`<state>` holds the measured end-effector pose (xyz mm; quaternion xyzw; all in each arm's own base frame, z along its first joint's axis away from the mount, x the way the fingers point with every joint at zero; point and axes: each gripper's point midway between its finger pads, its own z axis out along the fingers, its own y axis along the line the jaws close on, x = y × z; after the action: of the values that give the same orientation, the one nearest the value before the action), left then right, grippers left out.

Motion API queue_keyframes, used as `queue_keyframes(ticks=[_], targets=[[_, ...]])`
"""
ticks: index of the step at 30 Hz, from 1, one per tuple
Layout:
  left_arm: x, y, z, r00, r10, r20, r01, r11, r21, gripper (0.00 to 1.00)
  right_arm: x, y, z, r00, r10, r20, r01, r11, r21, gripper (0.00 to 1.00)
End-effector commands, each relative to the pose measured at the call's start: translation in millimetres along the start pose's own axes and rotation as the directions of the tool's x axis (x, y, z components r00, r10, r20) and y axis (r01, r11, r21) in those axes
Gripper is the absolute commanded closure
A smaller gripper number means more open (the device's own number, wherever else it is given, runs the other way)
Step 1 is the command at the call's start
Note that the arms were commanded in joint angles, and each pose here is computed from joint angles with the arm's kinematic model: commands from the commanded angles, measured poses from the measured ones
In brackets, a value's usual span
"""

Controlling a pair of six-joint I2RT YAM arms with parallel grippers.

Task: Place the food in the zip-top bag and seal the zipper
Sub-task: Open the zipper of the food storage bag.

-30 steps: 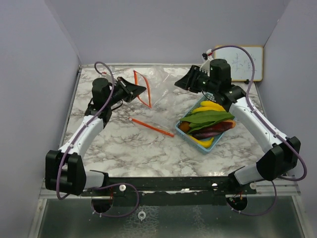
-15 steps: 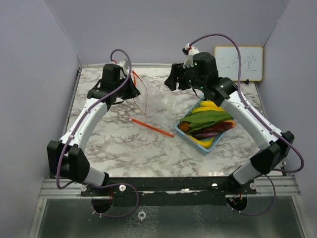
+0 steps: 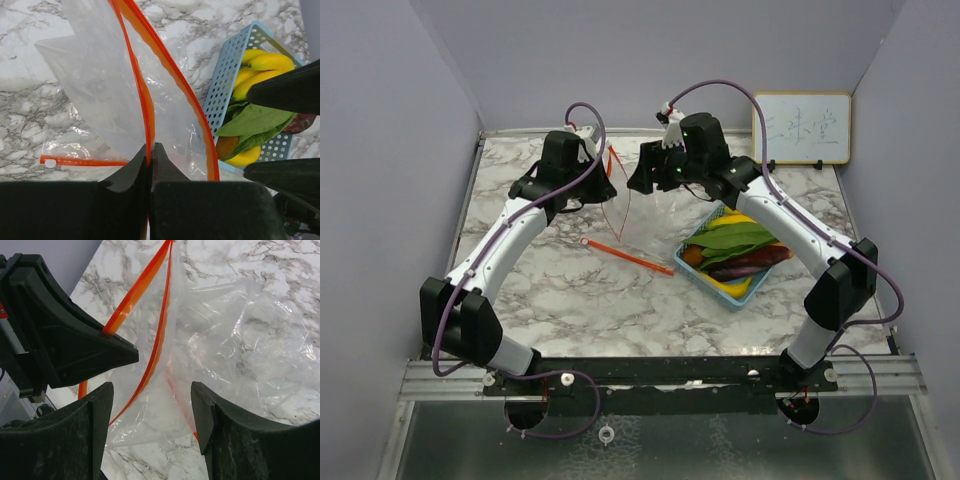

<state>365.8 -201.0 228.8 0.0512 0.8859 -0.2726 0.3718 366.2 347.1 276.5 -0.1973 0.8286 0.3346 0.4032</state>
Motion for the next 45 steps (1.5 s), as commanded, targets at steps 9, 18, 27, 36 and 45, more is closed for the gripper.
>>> queue_keyframes(ticks=[9, 18, 27, 36, 45], targets=[[-17.1, -32.3, -18.8, 0.995, 0.0, 0.1, -0.014, 0.989, 0.144, 1.0, -1.3, -4.2, 32.0, 0.999, 0.035, 0.012, -0.035, 0.999, 0.008, 0.39], [-17.9, -50.4, -19.8, 0.995, -0.02, 0.102, -0.006, 0.971, 0.241, 1.0, -3.9, -22.6, 47.2, 0.999, 0.042, 0.021, -0.044, 0.993, 0.11, 0.56], [-33.1, 78.2, -50.8, 0.984, 0.178, 0.02, -0.143, 0.85, -0.507, 1.0, -5.2, -81.6, 10.1, 0.998, -0.001, 0.066, -0.03, 0.89, 0.455, 0.98], [-97.0, 123.0, -135.5, 0.922, 0.373, -0.102, -0.274, 0.447, -0.852, 1.0, 54.2, -94.4, 26.2, 0.992, 0.125, 0.017, -0.12, 0.89, 0.44, 0.98], [-59.5, 69.4, -44.1, 0.962, 0.272, 0.019, -0.217, 0.806, -0.55, 1.0, 68.2, -75.7, 65.2, 0.977, 0.212, -0.031, -0.193, 0.932, 0.308, 0.97]])
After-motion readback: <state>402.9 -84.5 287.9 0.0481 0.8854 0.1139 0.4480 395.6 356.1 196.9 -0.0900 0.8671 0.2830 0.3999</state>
